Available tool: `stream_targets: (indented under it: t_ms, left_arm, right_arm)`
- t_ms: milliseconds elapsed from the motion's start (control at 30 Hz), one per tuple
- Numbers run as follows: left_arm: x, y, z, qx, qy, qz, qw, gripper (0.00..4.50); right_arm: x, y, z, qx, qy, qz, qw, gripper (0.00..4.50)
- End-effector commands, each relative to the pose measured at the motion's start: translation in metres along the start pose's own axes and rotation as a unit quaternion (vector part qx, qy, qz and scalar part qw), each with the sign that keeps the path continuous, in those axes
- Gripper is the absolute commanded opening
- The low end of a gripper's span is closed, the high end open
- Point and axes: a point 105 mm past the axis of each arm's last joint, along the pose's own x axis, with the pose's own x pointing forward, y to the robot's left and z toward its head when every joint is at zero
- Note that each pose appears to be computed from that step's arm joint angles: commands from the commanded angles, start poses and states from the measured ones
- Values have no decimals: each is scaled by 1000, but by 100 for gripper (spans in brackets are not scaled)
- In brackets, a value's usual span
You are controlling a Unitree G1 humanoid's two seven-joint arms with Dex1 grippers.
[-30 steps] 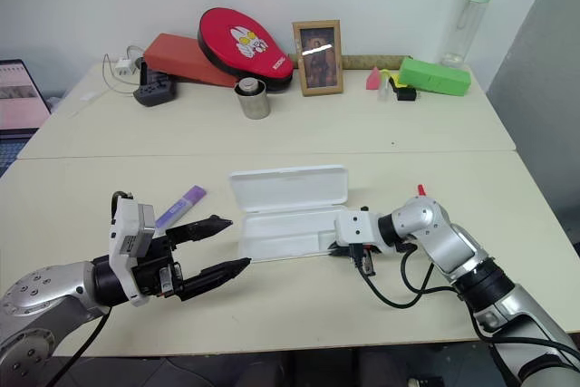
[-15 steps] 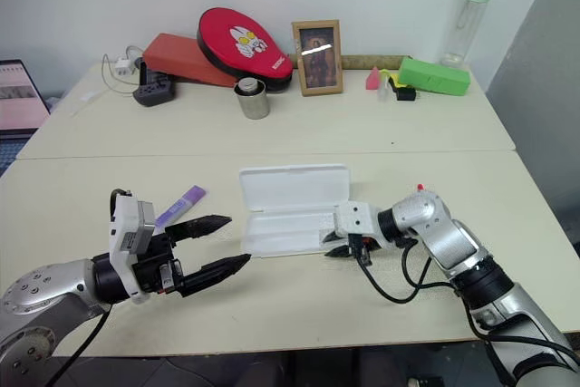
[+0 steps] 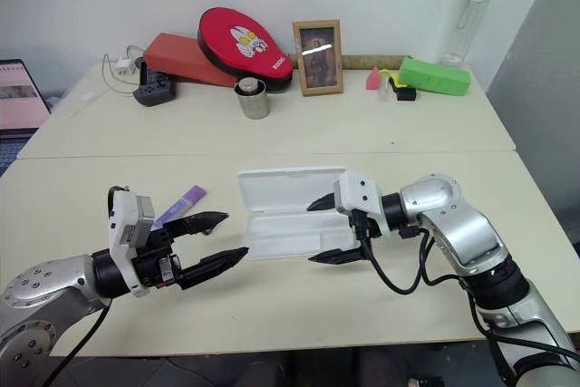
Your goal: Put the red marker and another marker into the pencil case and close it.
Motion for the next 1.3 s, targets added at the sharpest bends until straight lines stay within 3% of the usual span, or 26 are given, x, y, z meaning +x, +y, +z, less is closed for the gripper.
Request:
stream_targets:
  t_ms: [33,100,200,367,633,900,1033,1300]
  left_arm:
    - [-2,0,7,13,-7,-1,1000,450]
    - [2,-2,9,20,-12,-11,1000,450]
    - [17,-13,14,40,-19,-49,998,450]
    - [47,-24,29,70,-46,-110,990,450]
    - [83,-34,32,106,-57,-168,978,450]
    - [106,-37,39,117,-83,-184,972,450]
    - [110,-39,44,115,-92,-188,971,450]
    - [115,-35,49,128,-101,-178,970,450]
  right_arm:
    - [-19,-10,2,17,-1,-61,998,445]
    - [-35,-24,-9,36,24,-127,991,445]
    - [-71,-47,-30,105,65,-256,959,445]
    - [-145,-55,-93,221,217,-464,830,445]
    - [-152,-40,-134,308,235,-545,744,445]
    - [-134,-21,-147,343,236,-534,736,445]
    - [-130,-19,-149,365,219,-524,737,370]
    - [-127,-20,-148,380,202,-519,738,155]
